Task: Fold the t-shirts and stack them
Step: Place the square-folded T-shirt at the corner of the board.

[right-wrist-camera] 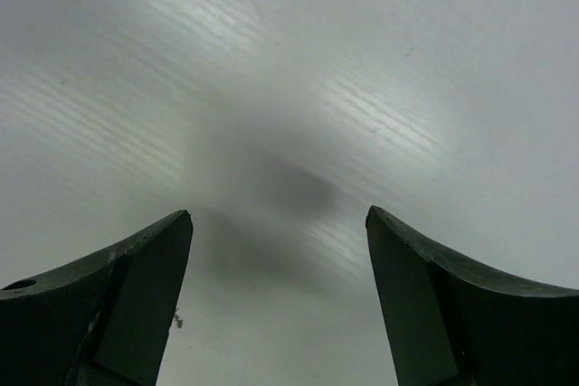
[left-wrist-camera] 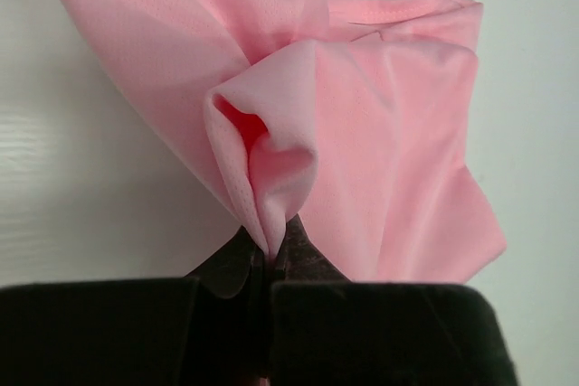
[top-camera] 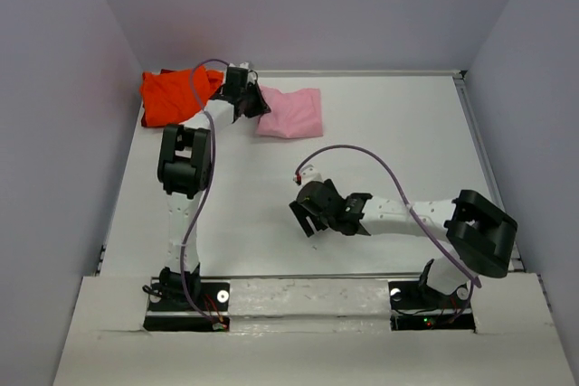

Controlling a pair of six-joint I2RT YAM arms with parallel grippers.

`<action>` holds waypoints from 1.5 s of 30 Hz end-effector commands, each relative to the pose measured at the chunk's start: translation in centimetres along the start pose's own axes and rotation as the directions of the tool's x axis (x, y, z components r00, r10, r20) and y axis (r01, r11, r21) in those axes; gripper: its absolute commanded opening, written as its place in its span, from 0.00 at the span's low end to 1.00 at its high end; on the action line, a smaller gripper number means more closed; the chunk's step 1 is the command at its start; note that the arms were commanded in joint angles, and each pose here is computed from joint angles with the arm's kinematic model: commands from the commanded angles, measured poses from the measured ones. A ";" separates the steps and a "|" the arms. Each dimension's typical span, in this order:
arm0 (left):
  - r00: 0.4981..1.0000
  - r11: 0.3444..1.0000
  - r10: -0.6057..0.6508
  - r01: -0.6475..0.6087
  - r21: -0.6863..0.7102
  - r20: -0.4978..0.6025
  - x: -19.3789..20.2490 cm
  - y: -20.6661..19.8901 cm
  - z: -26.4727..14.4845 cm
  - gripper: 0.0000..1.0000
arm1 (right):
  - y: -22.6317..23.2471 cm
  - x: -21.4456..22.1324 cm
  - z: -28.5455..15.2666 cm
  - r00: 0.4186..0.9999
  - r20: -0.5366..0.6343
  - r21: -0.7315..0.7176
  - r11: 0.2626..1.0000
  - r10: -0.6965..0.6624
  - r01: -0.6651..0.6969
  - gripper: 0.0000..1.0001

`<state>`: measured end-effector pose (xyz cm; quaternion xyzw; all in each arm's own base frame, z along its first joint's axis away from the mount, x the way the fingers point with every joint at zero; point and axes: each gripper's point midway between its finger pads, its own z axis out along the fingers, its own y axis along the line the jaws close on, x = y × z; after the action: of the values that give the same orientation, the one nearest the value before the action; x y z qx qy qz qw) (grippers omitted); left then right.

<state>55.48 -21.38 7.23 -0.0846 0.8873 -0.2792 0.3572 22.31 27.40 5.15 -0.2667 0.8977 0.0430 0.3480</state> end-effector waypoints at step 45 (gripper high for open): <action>0.883 0.921 0.350 -0.264 -0.286 0.313 -20.9 -0.8 -12.5 0.00 | 9.2 4.3 1.9 0.999 -0.029 -0.200 0.980 -0.025 0.019 0.82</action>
<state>62.80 -9.10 19.52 -0.0452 0.8740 -0.0826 0.4766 17.34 33.83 2.07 -0.2962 0.8841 0.1323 0.3363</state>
